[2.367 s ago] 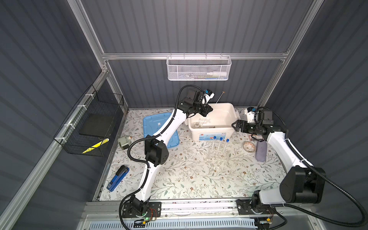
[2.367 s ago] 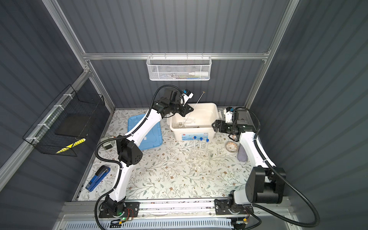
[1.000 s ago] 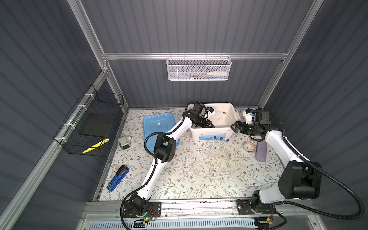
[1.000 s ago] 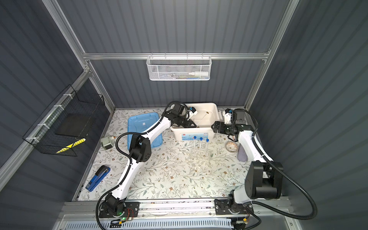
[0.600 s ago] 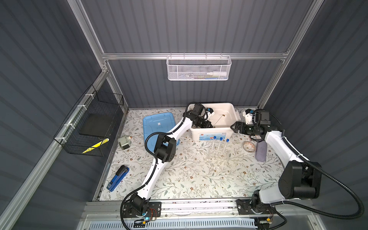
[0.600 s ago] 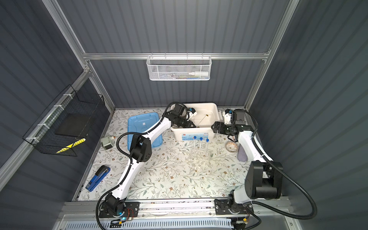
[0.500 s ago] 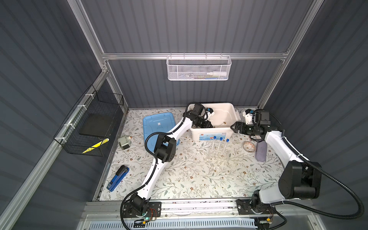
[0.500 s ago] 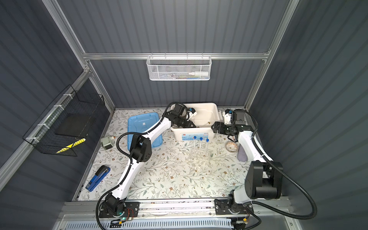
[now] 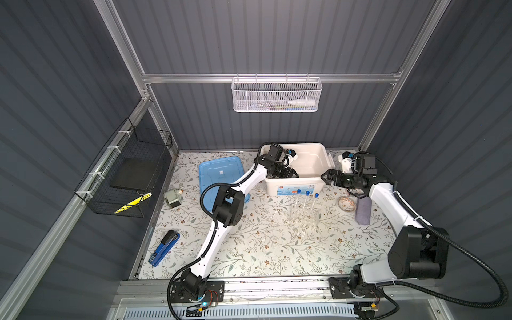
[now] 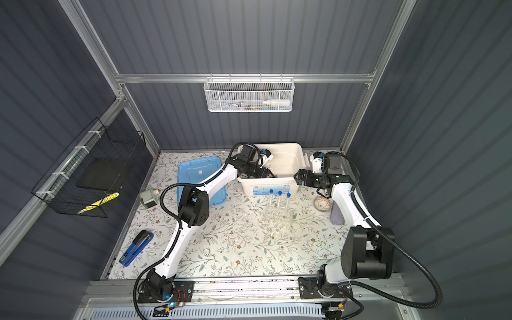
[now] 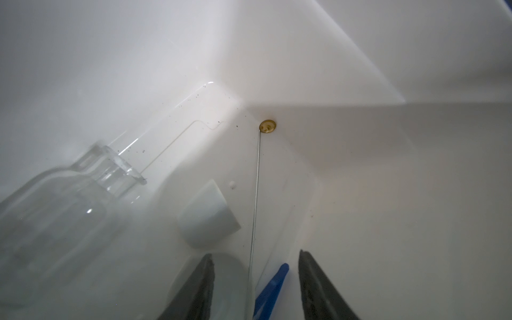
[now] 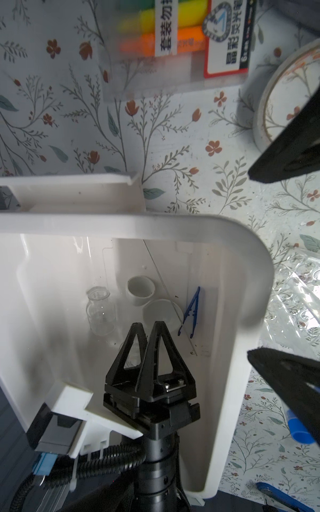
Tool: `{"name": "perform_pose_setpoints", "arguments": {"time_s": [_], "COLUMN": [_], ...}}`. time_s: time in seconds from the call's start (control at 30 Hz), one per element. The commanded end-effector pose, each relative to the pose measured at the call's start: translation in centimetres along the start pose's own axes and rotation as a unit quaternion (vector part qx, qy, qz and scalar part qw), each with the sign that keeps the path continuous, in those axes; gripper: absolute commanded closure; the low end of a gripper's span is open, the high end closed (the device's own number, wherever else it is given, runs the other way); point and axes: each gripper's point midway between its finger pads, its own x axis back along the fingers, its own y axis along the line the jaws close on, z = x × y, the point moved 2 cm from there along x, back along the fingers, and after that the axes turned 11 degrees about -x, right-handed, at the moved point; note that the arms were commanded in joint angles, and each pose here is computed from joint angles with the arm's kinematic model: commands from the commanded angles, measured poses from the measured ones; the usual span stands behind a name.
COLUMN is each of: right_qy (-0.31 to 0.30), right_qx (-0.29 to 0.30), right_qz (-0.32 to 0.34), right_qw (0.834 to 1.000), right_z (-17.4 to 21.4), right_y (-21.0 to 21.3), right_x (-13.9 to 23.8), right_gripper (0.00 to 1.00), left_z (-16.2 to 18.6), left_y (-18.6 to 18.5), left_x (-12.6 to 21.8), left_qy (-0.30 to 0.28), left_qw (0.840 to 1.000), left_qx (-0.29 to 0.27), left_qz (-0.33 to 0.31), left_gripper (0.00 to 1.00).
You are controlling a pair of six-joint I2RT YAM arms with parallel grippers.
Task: Organize the chemistry lab equipment
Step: 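Open left gripper to release the metal rod into the white bin, then move left gripper back to the edge of the light-blue lid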
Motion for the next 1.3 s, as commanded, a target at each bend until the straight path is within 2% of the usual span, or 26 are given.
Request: {"name": "perform_pose_setpoints", "arguments": {"time_s": [0.0,0.13,0.2,0.37,0.63,0.8,1.0,1.27], "right_qy": [-0.014,-0.019,-0.02,-0.039,-0.051,-0.068,-0.097,-0.105], "right_qx": [-0.002,-0.006,-0.006,-0.003,-0.007,-0.007,-0.002,0.007], "right_qz": [-0.007,-0.008,-0.007,0.0,0.002,0.019,0.027,0.002], "right_qw": [1.0,1.0,1.0,0.999,0.999,0.997,0.995,0.994], "right_z": [-0.3,-0.2,-0.2,-0.5,-0.5,-0.5,-0.7,-0.4], "right_y": [0.6,0.6,0.6,0.4,-0.1,-0.7,-1.0,-0.4], "right_x": [0.7,1.0,1.1,1.6,1.8,2.0,2.6,2.8], "right_gripper": [0.04,0.04,0.03,0.01,0.01,0.01,0.01,0.01], "left_z": [-3.6,-5.8,-6.6,-8.3,-9.7,-7.7,-4.6,2.3], "left_y": [-1.7,-2.1,-2.2,-2.5,-3.0,-1.9,-0.8,2.7], "left_x": [2.7,5.1,6.5,10.3,16.8,21.2,26.4,30.3], "left_qy": [-0.04,-0.066,-0.073,-0.097,-0.143,-0.155,-0.181,-0.13], "left_qw": [0.999,0.997,0.995,0.988,0.967,0.935,0.904,0.855], "left_qx": [-0.019,-0.026,-0.026,-0.028,-0.013,0.029,0.072,0.177], "left_qz": [-0.006,-0.038,-0.059,-0.113,-0.213,-0.318,-0.38,-0.47], "left_gripper": [0.31,0.09,0.01,0.0,0.0,0.0,0.0,0.0]}}
